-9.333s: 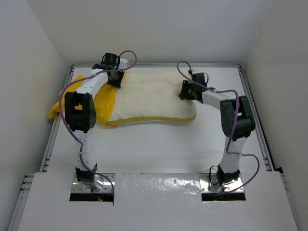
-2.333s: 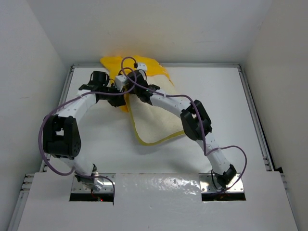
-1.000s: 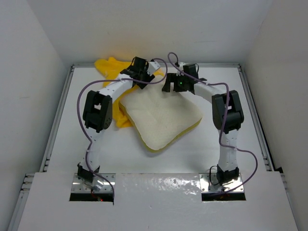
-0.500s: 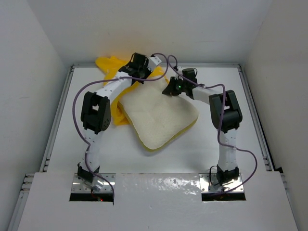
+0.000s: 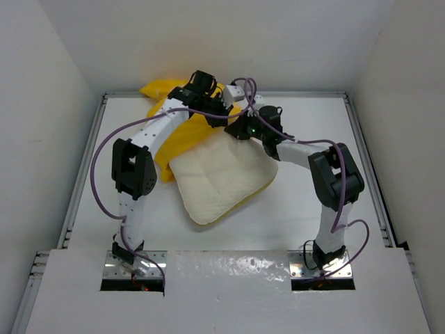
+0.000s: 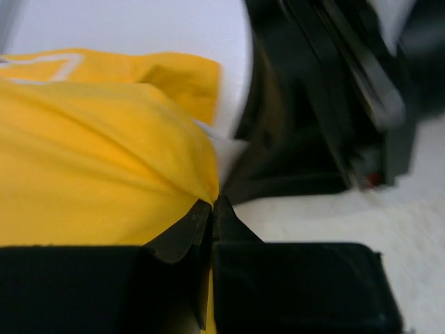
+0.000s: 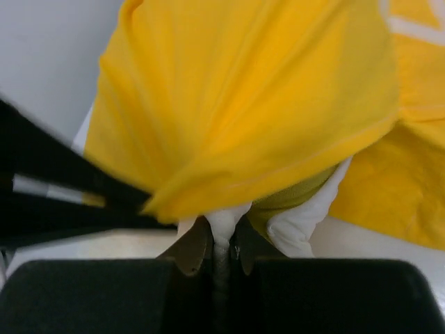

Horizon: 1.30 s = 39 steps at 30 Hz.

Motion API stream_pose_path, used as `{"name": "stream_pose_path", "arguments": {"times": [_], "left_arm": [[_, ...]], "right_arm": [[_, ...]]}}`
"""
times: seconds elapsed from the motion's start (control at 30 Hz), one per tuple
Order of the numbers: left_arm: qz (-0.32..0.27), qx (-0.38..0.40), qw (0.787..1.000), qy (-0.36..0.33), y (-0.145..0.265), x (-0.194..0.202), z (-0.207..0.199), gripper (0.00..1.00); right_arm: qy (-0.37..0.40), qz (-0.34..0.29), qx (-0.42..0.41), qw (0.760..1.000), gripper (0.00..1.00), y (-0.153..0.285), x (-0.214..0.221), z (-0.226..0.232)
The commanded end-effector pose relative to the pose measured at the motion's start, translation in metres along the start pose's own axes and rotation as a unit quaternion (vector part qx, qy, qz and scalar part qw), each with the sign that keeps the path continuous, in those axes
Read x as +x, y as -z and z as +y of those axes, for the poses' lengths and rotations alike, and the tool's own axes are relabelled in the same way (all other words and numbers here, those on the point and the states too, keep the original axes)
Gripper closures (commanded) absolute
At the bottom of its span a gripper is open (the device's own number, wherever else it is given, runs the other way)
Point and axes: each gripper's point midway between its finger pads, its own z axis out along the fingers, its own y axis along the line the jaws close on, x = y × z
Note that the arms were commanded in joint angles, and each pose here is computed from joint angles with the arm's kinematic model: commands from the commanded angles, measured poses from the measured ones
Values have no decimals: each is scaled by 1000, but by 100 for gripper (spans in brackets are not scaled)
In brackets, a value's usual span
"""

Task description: Put the pillow into the pillowcase

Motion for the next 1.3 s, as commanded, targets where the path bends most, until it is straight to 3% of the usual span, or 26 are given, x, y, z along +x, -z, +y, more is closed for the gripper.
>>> {"name": "stream_pose_path", "arguments": {"times": [0.0, 0.07, 0.2, 0.27, 0.3, 0.33, 0.37, 0.4, 0.43, 0.47, 0.5, 0.53, 0.63, 0.7, 0.77, 0.8, 0.83, 0.87, 0.9, 0.93, 1.03, 1.13, 1.17, 1.23, 1.27], "left_arm": [[-51, 172, 984, -17, 18, -19, -89, 100], [-43, 217, 974, -49, 26, -6, -118, 100], [-39, 309, 942, -125, 47, 29, -167, 100], [-7, 299, 946, -130, 54, 47, -167, 100], [8, 278, 953, -117, 50, 59, -157, 100], [14, 249, 962, -113, 54, 62, -145, 97], [9, 231, 968, -99, 57, 63, -135, 86], [-2, 195, 979, -56, 63, 64, -110, 71], [-10, 166, 985, -43, 73, 59, -97, 52], [-17, 135, 990, -32, 82, 53, -81, 47], [-8, 77, 997, -1, 96, 53, -55, 43], [-2, 46, 999, 7, 104, 54, -44, 42], [27, -56, 996, 57, 136, 69, -11, 41], [50, -96, 986, 126, 153, 105, 2, 45], [92, -131, 968, 192, 169, 155, 5, 89], [120, -128, 960, 216, 172, 177, -4, 100], [147, -125, 952, 236, 172, 199, -10, 100], [180, -112, 937, 276, 164, 232, -27, 99], [200, -110, 927, 298, 159, 252, -34, 78], [223, -92, 916, 320, 148, 277, -54, 66], [184, -95, 909, 363, 124, 280, -53, 42], [134, -130, 909, 372, 112, 268, -27, 40], [110, -153, 913, 362, 109, 262, -10, 39], [100, -203, 901, 370, 105, 270, 9, 39], [100, -214, 898, 371, 103, 274, 13, 39]], "right_arm": [[-56, -224, -47, 972, 100, 22, -105, 36], [-102, -267, -13, 958, 100, 27, -111, 17], [-189, -303, 215, 909, 100, 46, -82, -77], [-176, -287, 254, 907, 100, 45, -81, -88], [-160, -238, 262, 922, 100, 36, -61, -91], [-117, -205, 257, 937, 88, 31, -57, -90], [-93, -184, 232, 951, 68, 23, -60, -81], [-74, -131, 182, 972, 34, 13, -45, -66], [-40, -105, 165, 980, 27, 12, -40, -61], [-23, -86, 150, 985, 20, 12, -37, -55], [14, -50, 132, 990, 6, 17, -28, -48], [32, -36, 129, 990, 1, 21, -28, -45], [82, 25, 132, 988, 6, 40, -19, -46], [79, 60, 136, 986, 15, 54, -10, -50], [72, 93, 125, 985, 19, 66, -4, -52], [73, 107, 126, 984, 15, 69, 1, -55], [79, 122, 128, 981, 8, 70, 7, -58], [72, 140, 126, 979, 6, 72, 18, -59], [68, 146, 126, 979, 5, 73, 23, -61], [60, 161, 128, 977, 5, 75, 38, -65], [31, 159, 118, 980, 9, 73, 58, -66], [20, 165, 100, 981, 26, 71, 77, -55], [24, 167, 95, 981, 40, 71, 81, -49], [29, 172, 80, 981, 59, 69, 97, -32], [37, 170, 64, 983, 80, 67, 102, -17]]}}
